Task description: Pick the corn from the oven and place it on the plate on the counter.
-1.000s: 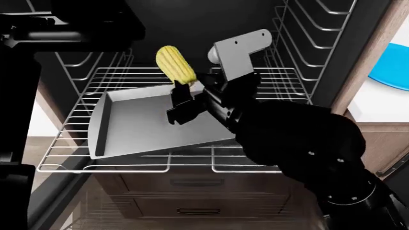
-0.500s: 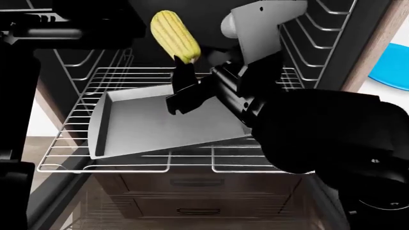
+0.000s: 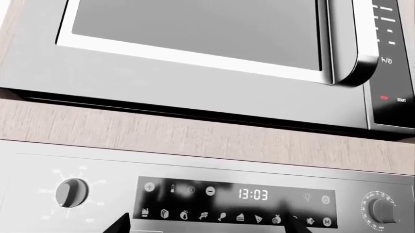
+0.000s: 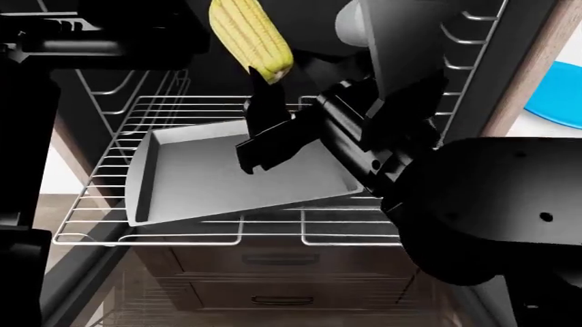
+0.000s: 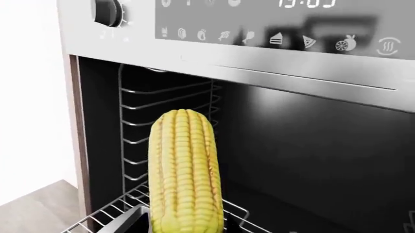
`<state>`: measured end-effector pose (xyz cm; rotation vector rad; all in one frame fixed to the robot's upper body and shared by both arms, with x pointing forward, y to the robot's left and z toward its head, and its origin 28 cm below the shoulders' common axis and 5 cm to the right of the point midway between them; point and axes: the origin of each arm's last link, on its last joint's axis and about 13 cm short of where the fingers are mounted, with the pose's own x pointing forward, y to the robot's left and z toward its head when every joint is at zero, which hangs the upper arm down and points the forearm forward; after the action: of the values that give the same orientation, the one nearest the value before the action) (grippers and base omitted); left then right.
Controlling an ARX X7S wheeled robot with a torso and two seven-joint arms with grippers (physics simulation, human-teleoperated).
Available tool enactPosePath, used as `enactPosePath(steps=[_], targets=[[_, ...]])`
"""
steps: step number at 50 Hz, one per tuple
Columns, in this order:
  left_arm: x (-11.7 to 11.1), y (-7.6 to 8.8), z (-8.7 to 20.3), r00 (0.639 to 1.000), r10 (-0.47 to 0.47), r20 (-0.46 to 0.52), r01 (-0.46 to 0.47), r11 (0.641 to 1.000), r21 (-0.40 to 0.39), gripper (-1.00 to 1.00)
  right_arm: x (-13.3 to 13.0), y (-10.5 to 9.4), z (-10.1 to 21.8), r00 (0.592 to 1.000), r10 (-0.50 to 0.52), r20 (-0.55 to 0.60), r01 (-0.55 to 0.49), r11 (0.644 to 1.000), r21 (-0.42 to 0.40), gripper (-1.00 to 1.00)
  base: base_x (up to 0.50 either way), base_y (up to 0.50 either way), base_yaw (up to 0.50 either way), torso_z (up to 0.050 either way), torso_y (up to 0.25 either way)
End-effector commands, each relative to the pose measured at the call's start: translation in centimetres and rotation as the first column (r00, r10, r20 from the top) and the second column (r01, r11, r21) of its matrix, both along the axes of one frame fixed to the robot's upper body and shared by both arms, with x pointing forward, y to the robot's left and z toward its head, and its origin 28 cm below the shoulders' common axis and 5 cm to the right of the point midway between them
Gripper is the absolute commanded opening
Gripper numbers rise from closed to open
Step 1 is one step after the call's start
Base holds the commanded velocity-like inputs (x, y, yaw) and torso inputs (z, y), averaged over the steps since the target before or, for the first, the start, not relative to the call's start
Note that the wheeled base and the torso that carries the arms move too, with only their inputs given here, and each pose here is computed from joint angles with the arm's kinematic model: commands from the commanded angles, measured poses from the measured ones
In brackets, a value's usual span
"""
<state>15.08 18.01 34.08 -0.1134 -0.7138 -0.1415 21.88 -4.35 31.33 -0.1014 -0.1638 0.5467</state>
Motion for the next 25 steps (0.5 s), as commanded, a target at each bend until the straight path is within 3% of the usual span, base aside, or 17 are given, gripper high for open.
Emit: enactPosePath(steps=[1,25], targets=[[-0.1,0.0,0.0,1.0,0.001,0.002,-0.001,1.0,0.001,1.0,-1.0,-0.2,0.5,0.999,-0.011,0.038,0.011,1.0,-0.003,-1.0,0.0,0.0,0.0,0.0,0.0],[-0.1,-0.1,0.1,1.0,-0.004,0.003,0.004,1.0,0.0,1.0,-2.7,-0.1,2.4,0.994,0.009,0.106,-0.01,1.0,0.002,-1.0,0.0,0.0,0.0,0.0,0.0]])
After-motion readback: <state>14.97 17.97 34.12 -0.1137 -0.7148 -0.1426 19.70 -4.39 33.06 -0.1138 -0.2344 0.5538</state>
